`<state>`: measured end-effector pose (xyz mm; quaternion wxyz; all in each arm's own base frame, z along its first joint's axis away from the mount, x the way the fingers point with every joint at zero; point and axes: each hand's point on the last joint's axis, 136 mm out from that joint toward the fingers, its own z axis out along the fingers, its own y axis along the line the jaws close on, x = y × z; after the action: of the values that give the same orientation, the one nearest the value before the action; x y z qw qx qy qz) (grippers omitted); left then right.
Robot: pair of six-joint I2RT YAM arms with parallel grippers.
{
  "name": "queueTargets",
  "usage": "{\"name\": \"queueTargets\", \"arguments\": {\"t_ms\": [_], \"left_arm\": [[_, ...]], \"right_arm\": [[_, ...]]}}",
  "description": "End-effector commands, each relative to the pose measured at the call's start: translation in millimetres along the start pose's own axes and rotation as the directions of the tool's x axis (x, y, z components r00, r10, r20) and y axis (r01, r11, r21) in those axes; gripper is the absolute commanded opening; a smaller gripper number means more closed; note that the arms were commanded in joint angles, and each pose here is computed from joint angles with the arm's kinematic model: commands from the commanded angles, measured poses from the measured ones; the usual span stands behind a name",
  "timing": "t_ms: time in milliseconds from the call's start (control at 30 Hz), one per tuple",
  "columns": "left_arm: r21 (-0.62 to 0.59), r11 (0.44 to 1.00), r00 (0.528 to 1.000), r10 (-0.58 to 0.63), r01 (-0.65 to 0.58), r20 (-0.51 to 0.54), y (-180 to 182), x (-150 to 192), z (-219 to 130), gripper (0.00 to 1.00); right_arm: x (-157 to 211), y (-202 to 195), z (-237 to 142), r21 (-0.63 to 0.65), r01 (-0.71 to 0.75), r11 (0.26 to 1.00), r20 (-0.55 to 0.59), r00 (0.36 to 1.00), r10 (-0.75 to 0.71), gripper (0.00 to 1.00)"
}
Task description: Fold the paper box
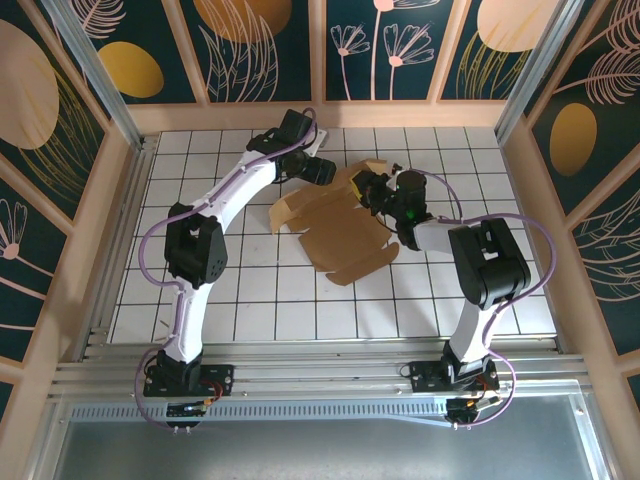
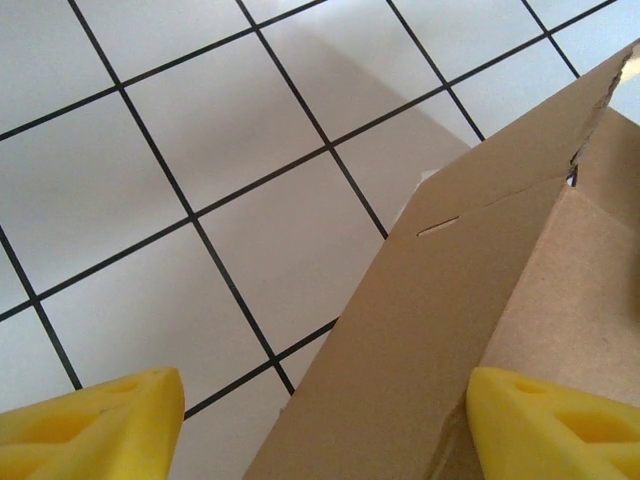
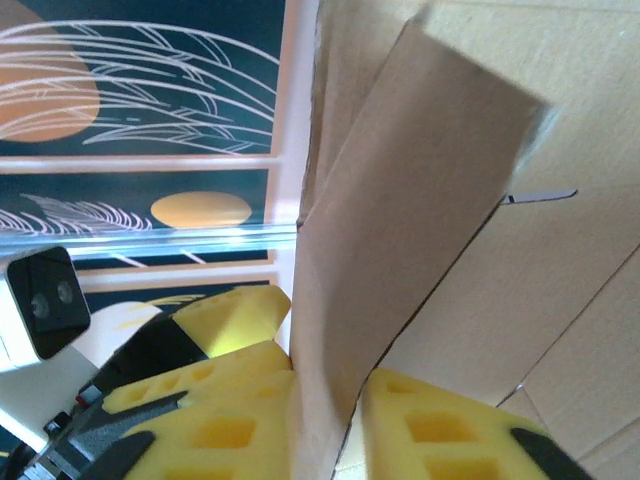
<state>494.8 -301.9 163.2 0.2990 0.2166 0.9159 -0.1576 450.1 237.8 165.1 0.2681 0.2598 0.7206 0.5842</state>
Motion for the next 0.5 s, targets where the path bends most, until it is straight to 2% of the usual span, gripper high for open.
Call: {"name": "queueTargets", "arguments": {"t_ms": [0,67,200,300,400,467], "left_arm": [[0.003,1.000,0.995,0.017,-0.017,-0.103,2,29,17,0.74],[0.003,1.000,0.994,0.019,-0.019,-0.105,2,28,17,0.73],[0.003,1.000,0.995,0.020,-0.020,-0.094,2,24,14,0.73],[-0.003,1.000,0.998,0.019,-0.019,-0.067,2,15,7,0.74],[-0.056,0.998,0.999,-0.020,0.021,0.027,6,-9,-22,0.74],[-0.102,0.990,0.989,-0.085,0.097,0.120,11,-25,-55,0.72]], "right_arm": [[8,18,5,-0.045,0.048,0.998,-0.026,0.998,-0.049,0.30],[11,18,9,-0.051,0.043,0.998,-0.037,0.998,-0.045,0.30],[15,20,16,-0.068,0.033,0.997,-0.051,0.998,-0.037,0.21],[16,18,21,-0.063,0.022,0.998,-0.058,0.998,-0.025,0.07],[14,15,22,-0.052,0.005,0.999,-0.052,0.999,-0.008,0.03],[14,12,22,-0.044,0.001,0.999,-0.051,0.999,-0.003,0.02]]}}
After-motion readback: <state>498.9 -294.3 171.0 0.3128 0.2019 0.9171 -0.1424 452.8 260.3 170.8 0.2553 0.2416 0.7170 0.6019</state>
